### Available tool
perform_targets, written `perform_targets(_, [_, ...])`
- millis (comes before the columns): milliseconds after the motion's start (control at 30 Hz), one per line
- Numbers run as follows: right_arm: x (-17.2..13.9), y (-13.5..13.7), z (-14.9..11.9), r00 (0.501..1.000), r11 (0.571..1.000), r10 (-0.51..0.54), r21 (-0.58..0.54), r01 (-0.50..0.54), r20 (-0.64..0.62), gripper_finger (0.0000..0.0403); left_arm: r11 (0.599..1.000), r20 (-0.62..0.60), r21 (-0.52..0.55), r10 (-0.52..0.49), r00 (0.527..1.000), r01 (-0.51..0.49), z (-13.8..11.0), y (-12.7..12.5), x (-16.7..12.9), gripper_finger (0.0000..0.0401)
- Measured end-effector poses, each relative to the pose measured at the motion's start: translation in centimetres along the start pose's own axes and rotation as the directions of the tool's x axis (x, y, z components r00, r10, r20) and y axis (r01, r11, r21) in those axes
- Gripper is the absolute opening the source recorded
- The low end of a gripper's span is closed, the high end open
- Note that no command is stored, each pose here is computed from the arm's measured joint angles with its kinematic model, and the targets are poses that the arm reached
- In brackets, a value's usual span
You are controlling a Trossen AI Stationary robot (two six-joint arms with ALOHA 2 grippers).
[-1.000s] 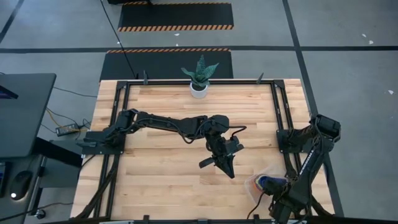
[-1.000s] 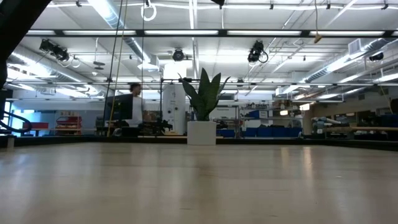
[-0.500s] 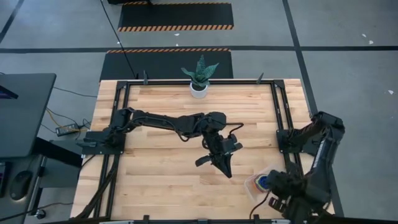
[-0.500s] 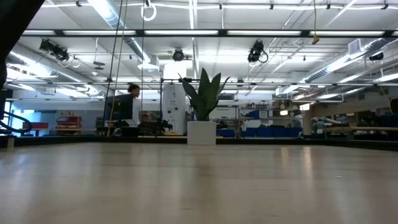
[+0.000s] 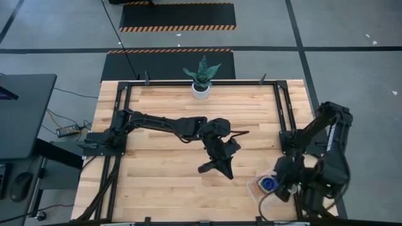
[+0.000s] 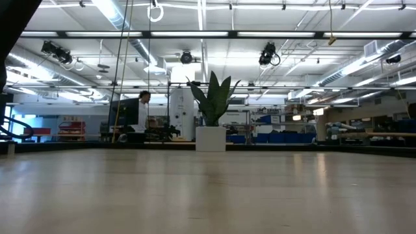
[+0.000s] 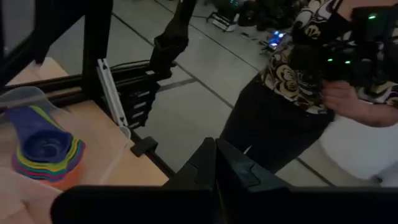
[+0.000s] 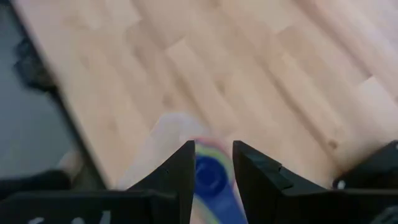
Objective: Nest measuring cups in basket
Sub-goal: Adjust the transparent bin
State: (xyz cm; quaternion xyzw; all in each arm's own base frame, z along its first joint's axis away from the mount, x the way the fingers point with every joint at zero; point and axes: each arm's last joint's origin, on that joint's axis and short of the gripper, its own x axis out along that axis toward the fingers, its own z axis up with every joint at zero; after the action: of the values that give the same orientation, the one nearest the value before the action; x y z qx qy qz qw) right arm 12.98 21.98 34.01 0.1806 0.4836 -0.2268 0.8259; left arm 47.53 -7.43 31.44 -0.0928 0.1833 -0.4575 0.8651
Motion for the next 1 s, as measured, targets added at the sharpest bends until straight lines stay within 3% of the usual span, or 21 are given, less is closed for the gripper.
perform_targets(133, [2.7, -1.6, 0.4, 0.994, 0.993, -0.110, 0.032, 0.110, 0.019, 0.0114, 1.000, 0.001, 0.009, 0.000, 1.000, 0.000, 0.1, -0.5, 0.4, 0.0013])
perform_targets(367, [7.9, -5.3, -0.2, 0.938, 0.933, -0.331, 0.109, 0.342, -0.105, 0.0114, 0.999, -0.010, -0.027, -0.020, 1.000, 0.019, 0.0, -1.2, 1.2, 0.0013])
perform_targets(633, [11.3, -7.6, -0.3, 0.943, 0.928, -0.291, 0.193, 0.319, -0.159, 0.0114, 0.998, -0.013, -0.054, -0.024, 1.000, 0.023, 0.0, -1.4, 1.3, 0.0013])
perform_targets(833, [13.4, -8.7, -0.6, 0.937, 0.928, -0.304, 0.168, 0.332, -0.171, 0.0114, 0.998, -0.012, -0.053, -0.024, 1.000, 0.024, 0.0, -1.5, 1.3, 0.0013])
perform_targets(1000, [15.1, -8.8, -1.3, 0.931, 0.944, -0.242, 0.156, 0.291, -0.273, 0.0114, 0.998, -0.012, -0.053, -0.024, 1.000, 0.023, 0.0, -1.5, 1.3, 0.0013])
